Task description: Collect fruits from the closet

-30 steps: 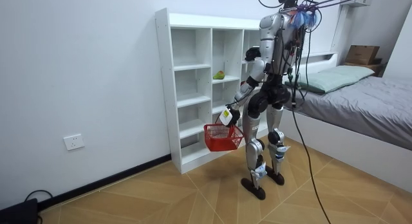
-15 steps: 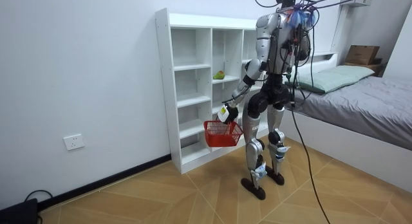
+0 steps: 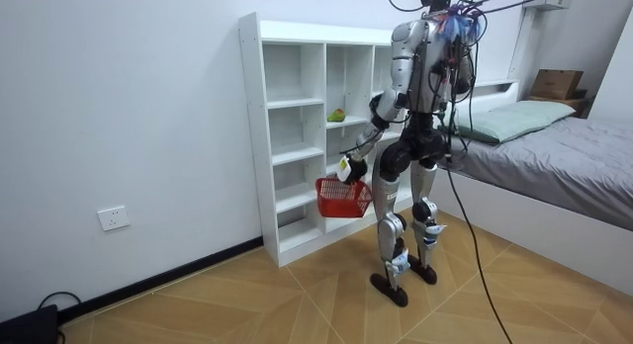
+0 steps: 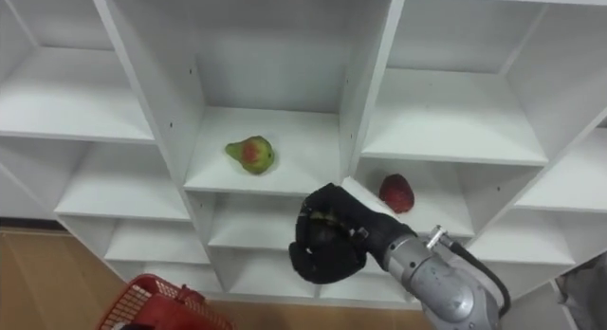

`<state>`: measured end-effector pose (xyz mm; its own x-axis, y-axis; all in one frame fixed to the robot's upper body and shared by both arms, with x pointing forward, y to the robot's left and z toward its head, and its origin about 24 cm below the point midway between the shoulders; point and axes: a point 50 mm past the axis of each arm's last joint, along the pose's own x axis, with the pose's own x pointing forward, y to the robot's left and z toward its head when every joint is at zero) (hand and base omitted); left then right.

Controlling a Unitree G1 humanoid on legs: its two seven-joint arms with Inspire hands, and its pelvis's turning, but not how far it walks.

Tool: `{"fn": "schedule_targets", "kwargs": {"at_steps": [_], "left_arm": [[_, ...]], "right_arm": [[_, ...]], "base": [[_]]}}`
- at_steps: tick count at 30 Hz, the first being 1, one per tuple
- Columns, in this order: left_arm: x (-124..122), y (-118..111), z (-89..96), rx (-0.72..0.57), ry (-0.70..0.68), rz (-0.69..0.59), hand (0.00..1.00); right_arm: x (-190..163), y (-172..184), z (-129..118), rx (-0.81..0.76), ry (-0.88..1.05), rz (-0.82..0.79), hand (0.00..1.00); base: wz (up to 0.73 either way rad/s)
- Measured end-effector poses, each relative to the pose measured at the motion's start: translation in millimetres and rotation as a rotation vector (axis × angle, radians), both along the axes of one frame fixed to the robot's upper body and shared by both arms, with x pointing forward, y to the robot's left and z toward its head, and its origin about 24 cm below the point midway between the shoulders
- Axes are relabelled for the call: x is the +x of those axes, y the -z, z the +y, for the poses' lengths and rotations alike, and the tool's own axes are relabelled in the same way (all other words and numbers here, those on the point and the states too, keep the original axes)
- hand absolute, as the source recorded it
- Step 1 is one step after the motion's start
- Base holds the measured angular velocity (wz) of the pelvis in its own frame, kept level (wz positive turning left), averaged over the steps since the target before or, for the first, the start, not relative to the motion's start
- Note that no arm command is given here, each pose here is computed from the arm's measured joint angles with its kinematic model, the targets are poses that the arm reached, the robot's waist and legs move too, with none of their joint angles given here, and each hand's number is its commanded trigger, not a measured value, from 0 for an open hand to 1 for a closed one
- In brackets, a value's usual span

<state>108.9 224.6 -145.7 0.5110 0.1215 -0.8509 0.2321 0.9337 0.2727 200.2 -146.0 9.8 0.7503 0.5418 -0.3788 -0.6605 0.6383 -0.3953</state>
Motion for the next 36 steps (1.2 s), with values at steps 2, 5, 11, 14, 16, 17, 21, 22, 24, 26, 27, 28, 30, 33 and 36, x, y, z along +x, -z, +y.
{"fn": "schedule_targets", "kwargs": {"at_steps": [2, 5, 11, 14, 16, 17, 21, 22, 24, 26, 27, 28, 30, 33, 36], "left_arm": [[3.3, -1.2, -5.6, -0.016, 0.003, -0.02, 1.0], [11.5, -4.8, -14.9, -0.041, 0.016, -0.066, 1.0], [25.2, -7.4, -28.3, -0.101, 0.032, -0.099, 1.0], [35.6, -10.3, -37.7, -0.139, 0.044, -0.134, 1.0], [39.7, -11.2, -42.7, -0.152, 0.048, -0.144, 1.0], [39.5, -10.7, -46.1, -0.157, 0.052, -0.143, 1.0], [43.6, -11.7, -56.4, -0.178, 0.102, -0.155, 1.0], [46.2, -12.1, -59.4, -0.187, 0.11, -0.157, 1.0], [47.4, -11.4, -63.9, -0.202, 0.114, -0.153, 1.0], [48.1, -10.7, -72.4, -0.221, 0.125, -0.15, 1.0], [49.1, -11.1, -74.5, -0.224, 0.135, -0.151, 1.0], [51.7, -12.2, -77.0, -0.228, 0.149, -0.159, 1.0], [54.9, -13.8, -78.9, -0.233, 0.166, -0.169, 1.0], [61.0, -16.8, -82.2, -0.259, 0.169, -0.185, 1.0], [66.3, -19.3, -87.3, -0.315, 0.122, -0.2, 1.0]], "right_arm": [[-1.4, 6.3, 3.6, 0.048, 0.01, 0.038, 1.0], [-4.5, 26.7, 5.2, 0.115, 0.055, 0.138, 1.0], [-7.4, 66.3, 7.8, 0.225, 0.201, 0.307, 1.0], [-9.4, 78.3, 3.9, 0.256, 0.275, 0.361, 1.0], [-9.3, 84.1, 1.8, 0.295, 0.318, 0.39, 1.0], [-11.4, 91.7, 0.5, 0.32, 0.353, 0.43, 1.0], [-16.3, 108.6, 1.0, 0.38, 0.434, 0.535, 1.0], [-16.7, 111.3, 1.8, 0.399, 0.448, 0.552, 1.0], [-18.2, 116.0, 4.1, 0.443, 0.474, 0.587, 1.0], [-21.5, 123.1, 5.0, 0.508, 0.538, 0.643, 1.0], [-21.6, 124.0, 4.9, 0.521, 0.551, 0.651, 1.0], [-20.3, 125.1, 4.9, 0.546, 0.571, 0.663, 1.0], [-18.5, 127.9, 4.9, 0.587, 0.611, 0.687, 1.0], [-20.8, 133.5, 6.5, 0.644, 0.671, 0.734, 1.0], [-23.0, 137.7, 5.1, 0.672, 0.721, 0.765, 1.0]], "base": [[0.02], [-0.01], [0.06], [0.02], [0.02], [0.04], [0.01], [0.0], [0.02], [0.04], [0.0], [0.0], [0.0], [0.0], [0.0]]}}
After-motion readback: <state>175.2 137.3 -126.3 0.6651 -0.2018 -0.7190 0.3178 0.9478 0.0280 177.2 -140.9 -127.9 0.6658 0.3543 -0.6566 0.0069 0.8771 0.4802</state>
